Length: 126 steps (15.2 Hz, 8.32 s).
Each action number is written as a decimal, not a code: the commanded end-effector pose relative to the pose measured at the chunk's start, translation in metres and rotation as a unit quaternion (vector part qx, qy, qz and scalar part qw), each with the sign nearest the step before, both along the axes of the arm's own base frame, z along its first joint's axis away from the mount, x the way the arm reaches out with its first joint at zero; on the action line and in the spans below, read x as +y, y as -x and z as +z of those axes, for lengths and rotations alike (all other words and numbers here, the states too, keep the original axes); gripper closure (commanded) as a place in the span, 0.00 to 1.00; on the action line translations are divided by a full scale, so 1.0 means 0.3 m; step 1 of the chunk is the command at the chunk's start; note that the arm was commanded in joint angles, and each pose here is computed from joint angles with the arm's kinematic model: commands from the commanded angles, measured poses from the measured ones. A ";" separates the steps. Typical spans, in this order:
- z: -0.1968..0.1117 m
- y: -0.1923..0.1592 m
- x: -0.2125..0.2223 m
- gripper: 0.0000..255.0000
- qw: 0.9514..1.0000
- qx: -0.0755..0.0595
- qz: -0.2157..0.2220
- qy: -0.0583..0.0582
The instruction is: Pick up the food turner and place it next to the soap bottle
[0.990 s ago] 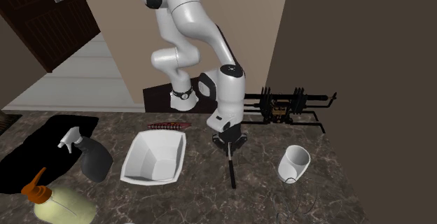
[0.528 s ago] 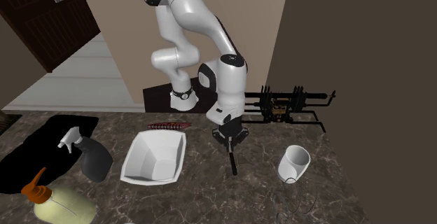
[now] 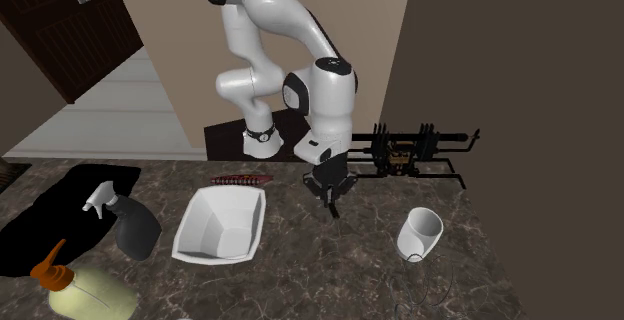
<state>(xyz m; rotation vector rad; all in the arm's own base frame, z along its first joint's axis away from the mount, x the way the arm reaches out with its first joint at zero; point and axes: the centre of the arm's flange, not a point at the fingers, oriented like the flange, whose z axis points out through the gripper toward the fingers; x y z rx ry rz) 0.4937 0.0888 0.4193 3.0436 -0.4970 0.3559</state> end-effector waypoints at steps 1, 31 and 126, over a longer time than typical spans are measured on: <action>0.035 0.000 -0.004 1.00 1.000 0.000 0.000 0.000; 0.563 0.000 -0.004 1.00 1.000 0.000 0.000 0.000; -0.061 0.765 -1.520 1.00 1.000 0.000 0.000 0.000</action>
